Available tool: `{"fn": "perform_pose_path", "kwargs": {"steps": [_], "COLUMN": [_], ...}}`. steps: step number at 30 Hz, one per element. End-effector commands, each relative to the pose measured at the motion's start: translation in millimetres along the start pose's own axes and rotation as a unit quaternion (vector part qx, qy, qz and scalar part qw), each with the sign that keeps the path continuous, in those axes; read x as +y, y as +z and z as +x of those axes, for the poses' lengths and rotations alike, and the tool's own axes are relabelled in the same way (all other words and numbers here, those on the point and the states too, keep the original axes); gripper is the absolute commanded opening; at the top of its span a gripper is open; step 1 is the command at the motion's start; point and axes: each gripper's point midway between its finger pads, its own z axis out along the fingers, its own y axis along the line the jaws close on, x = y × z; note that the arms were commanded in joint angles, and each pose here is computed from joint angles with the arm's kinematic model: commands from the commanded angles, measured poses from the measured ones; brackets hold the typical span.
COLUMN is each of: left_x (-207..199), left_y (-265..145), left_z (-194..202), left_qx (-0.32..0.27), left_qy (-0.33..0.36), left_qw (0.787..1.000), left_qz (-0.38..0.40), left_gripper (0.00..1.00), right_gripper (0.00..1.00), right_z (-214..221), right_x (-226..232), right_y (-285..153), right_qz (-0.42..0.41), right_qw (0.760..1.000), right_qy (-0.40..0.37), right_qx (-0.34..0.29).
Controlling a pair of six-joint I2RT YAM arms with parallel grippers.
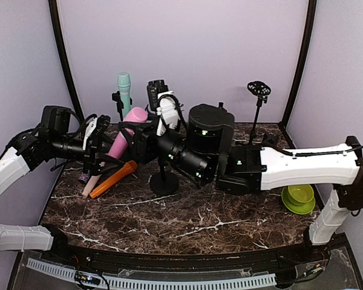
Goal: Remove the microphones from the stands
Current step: Pass from the right arm to the left
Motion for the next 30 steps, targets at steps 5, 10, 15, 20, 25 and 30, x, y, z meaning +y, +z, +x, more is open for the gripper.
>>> {"fn": "perform_pose_path", "kwargs": {"steps": [5, 10, 15, 20, 25, 30], "left_x": [-9, -12, -14, -8, 5, 40], "left_y": [-5, -8, -6, -2, -2, -17], "left_z": [8, 9, 13, 21, 35, 62], "left_qx": [0.018, 0.012, 0.015, 0.034, 0.058, 0.101], "left_qy": [0.002, 0.012, 0.01, -0.006, -0.036, -0.1], "left_qw": [1.0, 1.0, 1.0, 0.999, 0.997, 0.987], "left_qz": [0.012, 0.005, 0.013, 0.006, -0.02, -0.073], "left_gripper": [0.45, 0.46, 0.39, 0.0, 0.0, 0.0], "right_gripper": [0.0, 0.0, 0.0, 0.11, 0.67, 0.73], "right_z": [15, 23, 26, 28, 13, -12], "right_x": [21, 14, 11, 10, -6, -25], "right_y": [25, 24, 24, 26, 21, -1], "right_qz": [-0.046, -0.043, -0.04, -0.04, -0.019, 0.007], "right_qw": [0.998, 0.998, 0.998, 0.998, 0.998, 0.999], "right_qy": [0.021, 0.029, 0.031, 0.034, 0.048, 0.05], "right_qx": [0.022, 0.032, 0.037, 0.041, 0.026, -0.006]}}
